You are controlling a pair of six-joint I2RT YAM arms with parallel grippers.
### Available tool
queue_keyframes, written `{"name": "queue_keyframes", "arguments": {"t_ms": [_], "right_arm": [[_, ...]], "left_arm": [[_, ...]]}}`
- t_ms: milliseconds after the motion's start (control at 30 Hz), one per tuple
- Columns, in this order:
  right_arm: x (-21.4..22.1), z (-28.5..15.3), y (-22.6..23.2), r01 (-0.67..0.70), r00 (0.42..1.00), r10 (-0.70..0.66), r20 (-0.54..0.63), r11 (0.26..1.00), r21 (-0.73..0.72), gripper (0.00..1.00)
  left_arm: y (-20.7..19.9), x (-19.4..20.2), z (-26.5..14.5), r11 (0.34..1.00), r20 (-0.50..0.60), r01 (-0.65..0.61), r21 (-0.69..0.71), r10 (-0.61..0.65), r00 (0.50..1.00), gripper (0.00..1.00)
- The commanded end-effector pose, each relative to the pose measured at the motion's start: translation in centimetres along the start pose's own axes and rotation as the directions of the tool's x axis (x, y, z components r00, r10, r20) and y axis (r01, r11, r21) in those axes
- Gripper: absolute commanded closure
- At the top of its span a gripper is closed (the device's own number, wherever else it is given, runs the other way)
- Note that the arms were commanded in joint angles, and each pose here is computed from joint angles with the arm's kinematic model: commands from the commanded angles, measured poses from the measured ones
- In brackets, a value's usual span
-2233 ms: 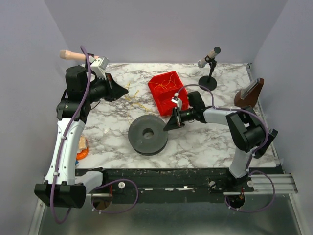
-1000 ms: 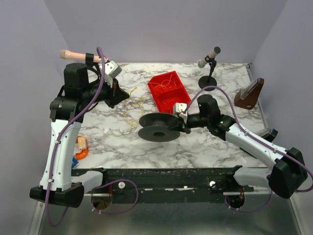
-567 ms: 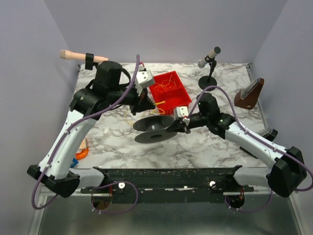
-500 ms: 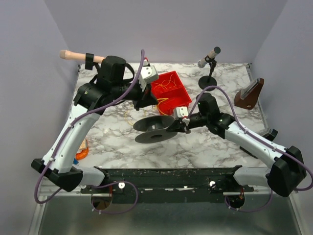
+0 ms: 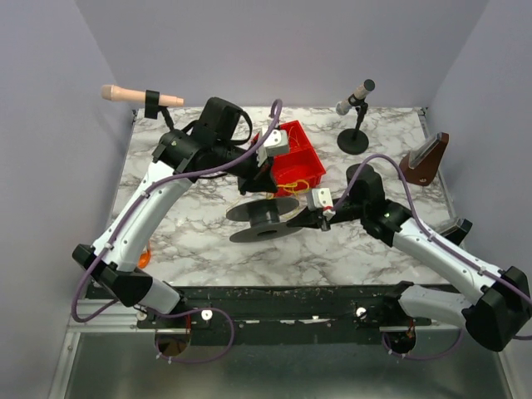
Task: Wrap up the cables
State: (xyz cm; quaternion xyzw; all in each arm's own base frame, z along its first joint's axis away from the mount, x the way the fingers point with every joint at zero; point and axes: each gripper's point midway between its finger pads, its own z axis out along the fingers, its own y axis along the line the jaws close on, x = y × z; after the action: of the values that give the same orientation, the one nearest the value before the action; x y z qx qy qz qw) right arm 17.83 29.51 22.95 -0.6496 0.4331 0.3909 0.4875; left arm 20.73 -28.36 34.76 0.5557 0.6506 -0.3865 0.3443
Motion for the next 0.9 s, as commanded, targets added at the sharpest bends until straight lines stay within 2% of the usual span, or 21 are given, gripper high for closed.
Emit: {"name": "queue_keyframes", "arguments": {"t_ms": [0,100,167,267,367,433,500,667,767,867], "right_arm": [[-1.4,0.5,-0.4,0.079,0.994,-0.078,0.077,0.997,-0.006,0.99],[-1.3,0.7,-0.5,0.077,0.992,-0.077,0.095,0.997,0.001,0.99],[-1.0,0.8,-0.5,0.076,0.993,-0.077,0.093,0.997,0.007,1.0],[-0.3,0.8,-0.8,0.069,0.995,-0.071,0.076,0.997,0.028,0.99],[0.1,0.9,-1.3,0.064,0.995,-0.068,0.068,0.996,0.056,0.99],[0.1,1.0,-1.4,0.066,0.995,-0.07,0.074,0.996,0.056,0.99],[-0.1,1.1,-1.3,0.061,0.994,-0.065,0.087,0.997,0.048,0.99],[-0.1,1.0,-1.1,0.06,0.993,-0.065,0.094,0.997,0.052,0.99],[-0.2,1.0,-1.0,0.06,0.994,-0.064,0.094,0.997,0.048,0.99],[-0.1,1.1,-1.0,0.054,0.993,-0.059,0.099,0.997,0.045,0.99]], "left_arm": [[-2.7,4.0,-0.9,0.993,-0.126,-0.04,0.114,0.054,0.991,1.0],[-1.4,7.2,0.2,0.996,-0.215,0.008,0.089,0.012,0.976,1.0],[-2.0,9.0,0.5,0.988,-0.262,0.022,0.152,0.019,0.965,1.0],[-4.1,9.4,0.0,0.967,-0.268,0.046,0.249,0.023,0.963,1.0],[-5.4,8.7,-0.9,0.963,-0.261,0.039,0.265,0.033,0.965,1.0],[-4.4,8.4,-1.0,0.98,-0.247,-0.001,0.198,0.051,0.968,1.0],[-3.5,10.1,-1.0,0.991,-0.289,-0.012,0.13,0.05,0.956,1.0],[-2.7,14.9,-0.4,0.991,-0.418,0.049,0.121,0.006,0.908,1.0],[-2.1,15.4,-0.6,0.992,-0.434,0.058,0.109,-0.005,0.901,1.0],[-0.2,15.8,-0.2,1.0,-0.436,0.022,0.02,-0.011,0.9,1.0]]}}
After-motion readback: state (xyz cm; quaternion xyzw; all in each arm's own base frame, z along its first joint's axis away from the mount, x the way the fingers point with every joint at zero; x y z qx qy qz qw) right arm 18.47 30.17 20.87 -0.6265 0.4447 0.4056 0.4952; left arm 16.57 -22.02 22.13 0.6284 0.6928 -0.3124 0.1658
